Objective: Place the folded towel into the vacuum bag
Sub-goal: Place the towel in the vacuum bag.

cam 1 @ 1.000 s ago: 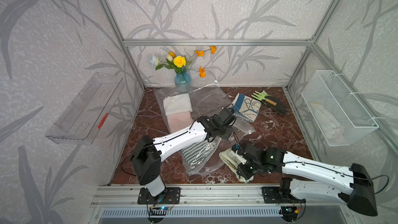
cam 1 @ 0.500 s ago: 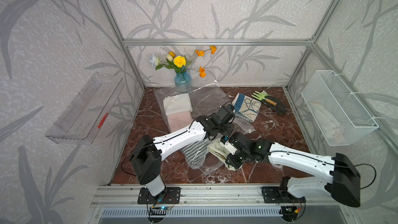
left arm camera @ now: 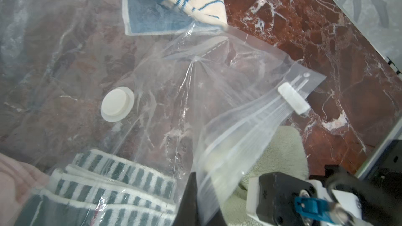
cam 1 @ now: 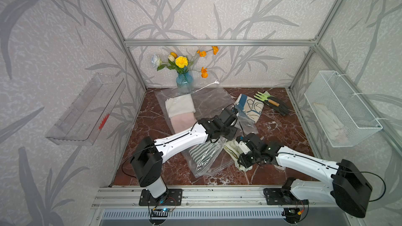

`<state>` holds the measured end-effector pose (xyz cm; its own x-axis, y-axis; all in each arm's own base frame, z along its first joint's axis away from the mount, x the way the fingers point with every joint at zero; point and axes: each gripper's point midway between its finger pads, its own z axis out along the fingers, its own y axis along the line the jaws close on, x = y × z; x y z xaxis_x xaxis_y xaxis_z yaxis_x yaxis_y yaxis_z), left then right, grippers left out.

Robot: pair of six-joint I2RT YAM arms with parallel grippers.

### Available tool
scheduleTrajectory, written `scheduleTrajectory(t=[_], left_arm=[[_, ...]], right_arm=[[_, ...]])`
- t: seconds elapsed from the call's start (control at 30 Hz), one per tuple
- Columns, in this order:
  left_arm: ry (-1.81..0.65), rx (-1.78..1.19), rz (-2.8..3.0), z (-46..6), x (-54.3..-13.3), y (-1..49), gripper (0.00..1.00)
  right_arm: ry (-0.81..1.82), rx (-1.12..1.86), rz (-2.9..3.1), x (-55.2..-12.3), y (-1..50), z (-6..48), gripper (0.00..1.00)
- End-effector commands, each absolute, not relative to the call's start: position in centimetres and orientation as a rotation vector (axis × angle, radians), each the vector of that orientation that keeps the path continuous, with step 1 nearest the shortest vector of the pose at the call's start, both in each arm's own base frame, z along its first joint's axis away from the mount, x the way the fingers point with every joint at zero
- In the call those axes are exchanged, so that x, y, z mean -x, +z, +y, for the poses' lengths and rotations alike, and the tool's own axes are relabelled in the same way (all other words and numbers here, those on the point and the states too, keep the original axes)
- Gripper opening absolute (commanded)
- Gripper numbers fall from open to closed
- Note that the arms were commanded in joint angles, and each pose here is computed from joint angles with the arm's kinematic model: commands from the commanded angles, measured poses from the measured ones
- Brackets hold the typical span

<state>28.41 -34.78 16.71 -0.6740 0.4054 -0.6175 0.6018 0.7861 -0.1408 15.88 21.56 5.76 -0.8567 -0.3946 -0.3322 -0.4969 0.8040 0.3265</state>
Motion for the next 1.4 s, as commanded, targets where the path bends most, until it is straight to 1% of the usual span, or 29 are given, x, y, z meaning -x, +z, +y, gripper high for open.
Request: scheduleTrajectory(t=[0.0,0.1,0.2,0.33,0.37,0.43,0.5,0.63,0.67,0.7,0.73,0.77,0.9,0.97,1.0,1.03,1.07,1.1,1.13,1.2,1.23,1.27,1.37], left_arm=[[-0.490,-0.796,2.399,-35.0,-27.7,17.7,0.04],[-0.541,-0.800,2.406,-35.1,-27.0,18.2,0.04],[-0.597,-0.789,2.390,-35.2,-26.4,18.5,0.04],[-0.634,-0.753,2.358,-35.5,-26.6,18.9,0.04],[-0.638,-0.751,2.361,-35.7,-26.7,18.7,0.04],[-0.624,-0.750,2.377,-35.9,-26.9,18.3,0.04],[-0.581,-0.732,2.412,-35.6,-27.3,17.6,0.03],[-0.539,-0.721,2.436,-35.0,-27.4,16.7,0.04],[-0.537,-0.720,2.437,-34.9,-27.4,16.6,0.03],[-0.536,-0.721,2.437,-34.9,-27.3,16.6,0.04],[-0.535,-0.723,2.438,-34.9,-27.3,16.6,0.03],[-0.535,-0.725,2.440,-34.8,-27.2,16.5,0.03],[-0.566,-0.732,2.435,-35.3,-27.1,16.7,0.03],[-0.593,-0.741,2.431,-35.6,-26.9,16.8,0.04],[-0.606,-0.741,2.431,-35.8,-26.8,16.8,0.03],[-0.620,-0.743,2.426,-36.0,-26.7,17.0,0.03],[-0.628,-0.745,2.426,-36.1,-26.7,17.0,0.03],[-0.641,-0.751,2.424,-36.3,-26.6,17.1,0.03],[-0.653,-0.757,2.419,-36.5,-26.4,17.2,0.03],[-0.675,-0.779,2.414,-36.8,-26.0,17.4,0.03],[-0.687,-0.791,2.413,-37.0,-25.8,17.4,0.04],[-0.697,-0.806,2.410,-37.2,-25.5,17.4,0.03],[-0.699,-0.824,2.420,-37.2,-25.2,17.0,0.04]], right_arm=[[0.530,0.599,2.754,-16.6,6.9,20.9,0.00],[0.467,0.529,2.818,-17.5,6.0,19.6,0.00],[0.455,0.511,2.805,-18.6,5.8,19.9,0.00],[0.440,0.571,2.739,-21.1,7.4,21.6,0.00],[0.440,0.573,2.728,-21.8,7.7,22.1,0.03],[0.391,0.564,2.732,-22.6,7.1,22.1,0.18],[0.370,0.567,2.764,-22.4,6.2,22.0,0.45],[0.535,0.526,2.817,-19.9,6.0,22.2,0.78],[0.570,0.492,2.827,-19.2,6.1,21.9,0.87],[0.598,0.452,2.836,-18.5,6.3,21.5,0.94],[0.617,0.411,2.846,-17.9,6.3,21.0,0.98],[0.636,0.364,2.856,-17.3,6.3,20.4,1.00],[0.756,0.161,2.855,-15.4,6.3,18.4,0.99],[0.789,0.044,2.816,-15.2,6.0,17.8,1.00],[0.815,-0.006,2.785,-15.2,5.8,17.7,0.99],[0.816,-0.057,2.765,-15.4,5.6,17.4,0.95],[0.803,-0.105,2.747,-15.8,5.3,17.1,0.89],[0.769,-0.148,2.730,-16.4,5.0,16.6,0.80],[0.751,-0.162,2.712,-16.9,4.9,16.5,0.73],[0.730,-0.209,2.646,-18.7,5.3,16.6,0.48],[0.738,-0.225,2.617,-19.5,5.6,16.8,0.39],[0.747,-0.242,2.591,-20.3,5.8,17.2,0.34],[0.788,-0.302,2.528,-22.7,7.0,18.3,0.21]])
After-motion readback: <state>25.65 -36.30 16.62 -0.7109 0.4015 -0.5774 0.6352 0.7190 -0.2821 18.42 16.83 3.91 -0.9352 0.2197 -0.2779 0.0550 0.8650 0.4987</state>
